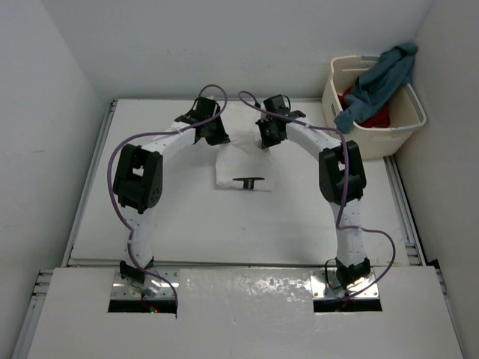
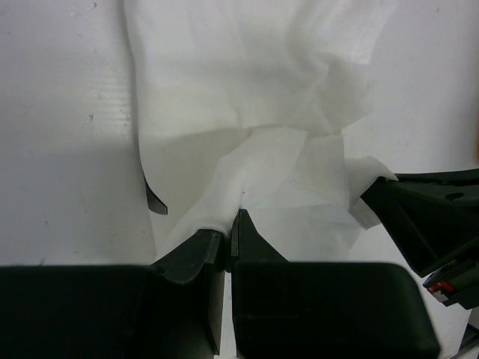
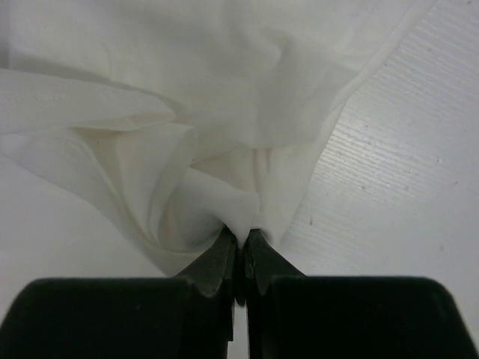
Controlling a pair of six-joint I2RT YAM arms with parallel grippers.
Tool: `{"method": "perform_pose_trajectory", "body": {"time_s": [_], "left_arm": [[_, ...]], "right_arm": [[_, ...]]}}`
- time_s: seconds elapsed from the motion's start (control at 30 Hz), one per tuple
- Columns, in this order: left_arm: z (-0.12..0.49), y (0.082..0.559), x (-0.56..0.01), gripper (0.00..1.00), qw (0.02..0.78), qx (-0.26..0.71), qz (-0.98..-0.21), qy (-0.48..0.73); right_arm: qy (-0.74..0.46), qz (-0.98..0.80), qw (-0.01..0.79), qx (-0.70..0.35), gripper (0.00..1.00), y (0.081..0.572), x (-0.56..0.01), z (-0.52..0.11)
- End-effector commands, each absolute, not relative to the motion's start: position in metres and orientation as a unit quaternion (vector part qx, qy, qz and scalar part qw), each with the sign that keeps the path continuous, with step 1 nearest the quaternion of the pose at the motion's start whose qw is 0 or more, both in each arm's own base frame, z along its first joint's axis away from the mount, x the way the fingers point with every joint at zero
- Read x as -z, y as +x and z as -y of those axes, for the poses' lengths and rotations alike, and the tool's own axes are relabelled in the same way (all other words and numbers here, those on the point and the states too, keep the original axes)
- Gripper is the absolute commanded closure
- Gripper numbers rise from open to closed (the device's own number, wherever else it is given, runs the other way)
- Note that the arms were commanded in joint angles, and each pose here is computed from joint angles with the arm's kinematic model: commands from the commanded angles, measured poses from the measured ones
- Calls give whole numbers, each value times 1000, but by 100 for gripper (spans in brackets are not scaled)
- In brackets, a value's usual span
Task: Fold and stack the t-shirts
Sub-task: Fold the folded rectangular tshirt in 1/3 of the way
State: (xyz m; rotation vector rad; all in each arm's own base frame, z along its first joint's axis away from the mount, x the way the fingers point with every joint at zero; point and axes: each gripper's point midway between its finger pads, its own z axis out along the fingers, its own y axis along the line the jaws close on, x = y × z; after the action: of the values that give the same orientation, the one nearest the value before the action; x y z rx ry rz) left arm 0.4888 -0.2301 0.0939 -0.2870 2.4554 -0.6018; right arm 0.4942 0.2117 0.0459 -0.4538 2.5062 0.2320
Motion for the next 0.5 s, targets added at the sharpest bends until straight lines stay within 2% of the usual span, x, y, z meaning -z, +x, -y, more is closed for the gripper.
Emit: {"method": "perform_pose_trajectory", "body": {"time_s": [0.0, 0.07, 0.1, 0.13, 0.2, 0.23, 0.27, 0.3, 0.33, 0.4, 0.47], "left_arm": [[233, 515, -116, 100, 332, 243, -906, -98], [231, 518, -103, 100, 318, 240, -912, -100], [234, 524, -108, 100, 321, 243, -910, -97], [231, 521, -94, 92, 304, 232, -919, -96], [230, 528, -101, 72, 309, 225, -920, -91], [228, 528, -100, 52, 306, 215, -923, -87], [227, 528, -103, 41, 310, 214, -922, -87], [226, 528, -107, 36, 313, 214, -921, -85], [226, 527, -116, 25, 320, 215, -919, -82], [224, 523, -120, 1, 321, 214, -919, -81], [220, 518, -130, 0, 328, 211, -917, -83]], "right_arm": [[-164, -927, 323, -96, 95, 520, -59, -218], [-148, -933, 315, -94, 90, 524, -48, -215], [-139, -934, 317, -91, 67, 527, -48, -214], [-135, -933, 320, -93, 55, 530, -47, -213], [-132, -930, 331, -90, 29, 537, -53, -212], [-135, -927, 338, -90, 17, 541, -58, -212], [-137, -924, 345, -90, 11, 543, -64, -213], [-146, -916, 361, -99, 5, 547, -80, -217], [-165, -909, 368, -109, 1, 546, -88, -221], [-170, -902, 376, -126, 1, 536, -105, -223], [-162, -899, 384, -136, 1, 527, -115, -223]]}}
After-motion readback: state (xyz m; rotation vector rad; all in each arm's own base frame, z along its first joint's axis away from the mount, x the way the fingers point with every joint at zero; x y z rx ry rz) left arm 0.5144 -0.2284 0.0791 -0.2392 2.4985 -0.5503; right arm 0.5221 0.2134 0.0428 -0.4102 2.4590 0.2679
